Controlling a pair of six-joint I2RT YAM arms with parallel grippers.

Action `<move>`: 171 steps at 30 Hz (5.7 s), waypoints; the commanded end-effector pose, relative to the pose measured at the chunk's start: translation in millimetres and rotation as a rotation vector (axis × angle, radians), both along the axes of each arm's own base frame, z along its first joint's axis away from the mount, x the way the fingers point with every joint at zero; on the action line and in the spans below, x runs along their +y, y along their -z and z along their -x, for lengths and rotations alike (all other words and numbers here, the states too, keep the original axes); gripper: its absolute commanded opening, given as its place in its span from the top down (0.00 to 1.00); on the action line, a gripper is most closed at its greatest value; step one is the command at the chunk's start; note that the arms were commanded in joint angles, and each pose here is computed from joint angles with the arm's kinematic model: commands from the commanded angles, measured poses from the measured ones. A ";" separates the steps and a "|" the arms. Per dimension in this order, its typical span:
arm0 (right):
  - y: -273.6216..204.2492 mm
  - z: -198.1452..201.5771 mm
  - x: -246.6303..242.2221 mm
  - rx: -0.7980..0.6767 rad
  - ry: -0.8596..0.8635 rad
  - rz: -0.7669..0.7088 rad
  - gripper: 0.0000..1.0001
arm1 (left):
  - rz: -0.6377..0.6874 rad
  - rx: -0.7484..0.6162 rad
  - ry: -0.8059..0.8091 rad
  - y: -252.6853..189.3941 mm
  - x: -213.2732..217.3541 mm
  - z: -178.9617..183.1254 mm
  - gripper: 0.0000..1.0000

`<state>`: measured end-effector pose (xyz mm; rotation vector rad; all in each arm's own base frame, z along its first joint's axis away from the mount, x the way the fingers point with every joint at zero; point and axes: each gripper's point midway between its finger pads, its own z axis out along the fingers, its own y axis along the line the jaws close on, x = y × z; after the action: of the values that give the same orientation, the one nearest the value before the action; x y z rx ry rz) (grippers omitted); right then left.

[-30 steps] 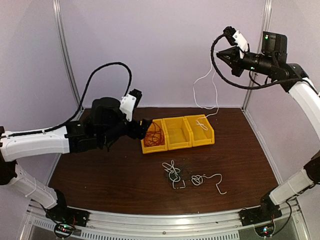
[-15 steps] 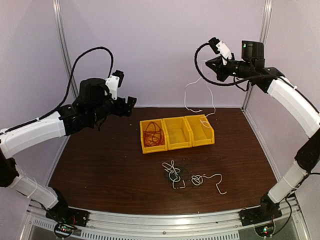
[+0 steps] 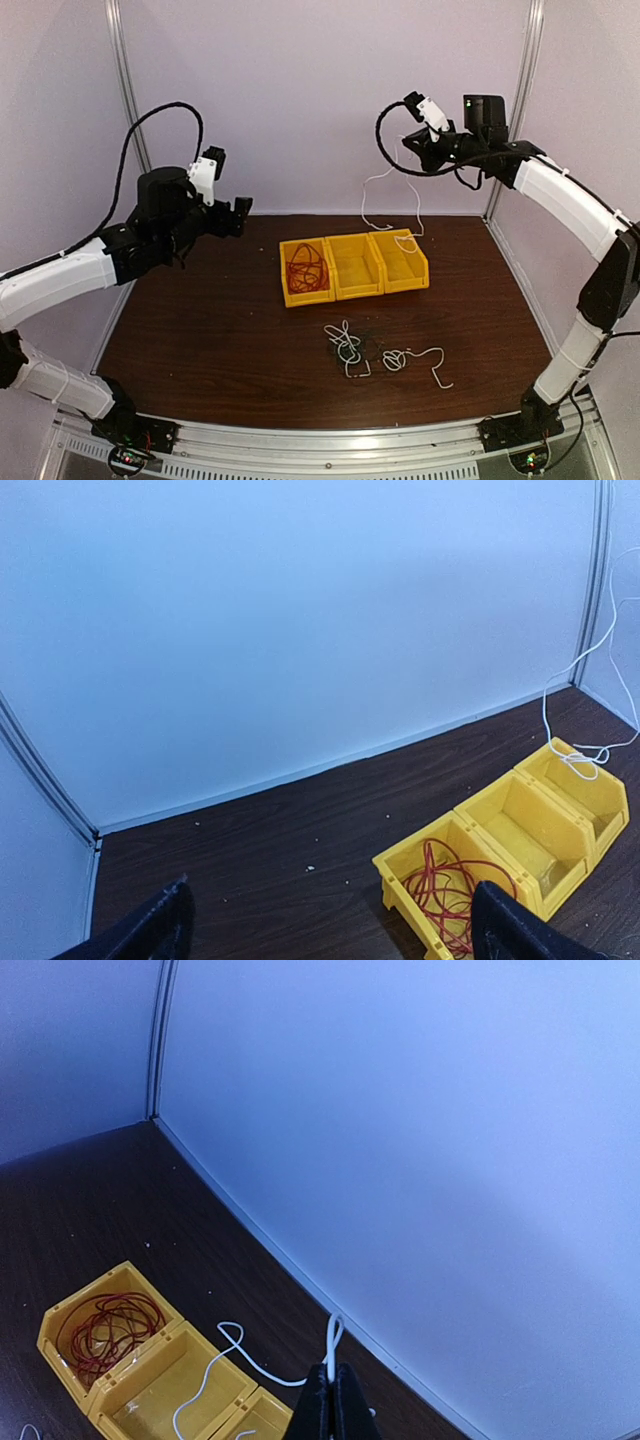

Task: Untangle the cables
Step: Place the untangled cable in the bin, then pick up the untangled cable from the center of the board.

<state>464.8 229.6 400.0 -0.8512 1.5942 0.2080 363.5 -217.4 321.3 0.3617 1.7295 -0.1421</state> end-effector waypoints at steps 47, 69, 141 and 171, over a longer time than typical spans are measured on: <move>211.2 -10.6 25.6 0.542 -0.076 0.100 1.00 | -0.006 -0.059 -0.035 -9.4 7.1 -2.0 0.04; 249.9 -19.2 16.2 0.605 -0.026 0.102 1.00 | 0.001 -0.052 -0.017 -8.9 3.9 -1.0 0.04; 303.1 264.0 -49.6 0.657 -0.647 0.632 0.52 | 0.188 0.221 0.634 82.3 -159.8 95.9 0.27; 241.5 242.0 -30.6 0.483 -0.528 0.513 1.00 | 0.189 0.183 0.946 148.3 -322.4 124.1 0.25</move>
<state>225.3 191.5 121.4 -1.7730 1.9523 0.3978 260.9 -500.8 166.0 0.9375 1.7116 -0.9915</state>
